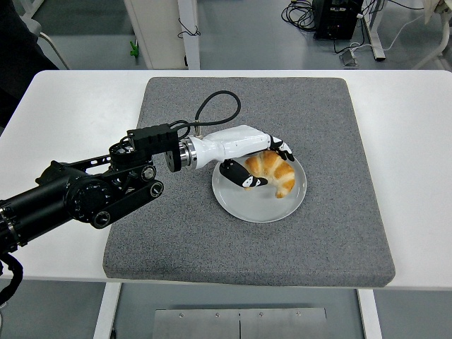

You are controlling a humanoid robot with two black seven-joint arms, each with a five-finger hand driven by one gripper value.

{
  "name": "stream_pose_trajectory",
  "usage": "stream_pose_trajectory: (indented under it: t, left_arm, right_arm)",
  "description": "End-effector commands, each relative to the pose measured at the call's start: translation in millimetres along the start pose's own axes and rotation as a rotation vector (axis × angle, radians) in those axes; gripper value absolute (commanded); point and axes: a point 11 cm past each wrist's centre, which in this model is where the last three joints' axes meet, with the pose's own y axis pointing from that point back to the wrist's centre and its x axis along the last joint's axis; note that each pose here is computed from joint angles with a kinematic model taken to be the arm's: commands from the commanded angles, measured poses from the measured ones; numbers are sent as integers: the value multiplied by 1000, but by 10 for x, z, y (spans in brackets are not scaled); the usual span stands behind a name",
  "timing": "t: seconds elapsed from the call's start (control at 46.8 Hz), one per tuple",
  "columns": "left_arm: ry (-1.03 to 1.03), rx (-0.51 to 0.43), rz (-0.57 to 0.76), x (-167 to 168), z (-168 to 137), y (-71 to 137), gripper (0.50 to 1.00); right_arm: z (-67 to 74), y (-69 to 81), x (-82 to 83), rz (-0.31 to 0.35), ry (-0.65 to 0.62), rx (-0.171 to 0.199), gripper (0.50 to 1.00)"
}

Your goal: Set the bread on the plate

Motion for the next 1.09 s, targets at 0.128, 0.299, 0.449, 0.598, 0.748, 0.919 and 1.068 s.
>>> stream_pose_trajectory:
  t: [0.128, 0.299, 0.449, 0.598, 0.748, 0.919, 1.068]
  left_arm:
    - [-17, 11, -3, -100, -38, 5, 651]
    - [-17, 27, 1, -110, -83, -5, 652]
    - [-15, 35, -2, -125, -111, -2, 652]
    - [-12, 36, 1, -119, -113, -2, 654]
    - [-10, 36, 2, -121, -113, -2, 655]
    - [-2, 46, -1, -155, -149, 14, 660]
    - [4, 50, -4, -190, -161, 23, 661]
  right_arm:
    - [1, 0, 2, 1, 0, -1, 1000]
    - [-1, 0, 0, 0, 0, 1, 1000]
    - [-1, 0, 0, 0, 0, 1, 1000]
    - [-1, 0, 2, 1, 0, 1, 1000]
    - [-1, 0, 0, 0, 0, 1, 1000]
    - [1, 0, 2, 1, 0, -1, 1000]
    - [1, 0, 0, 0, 0, -1, 1000]
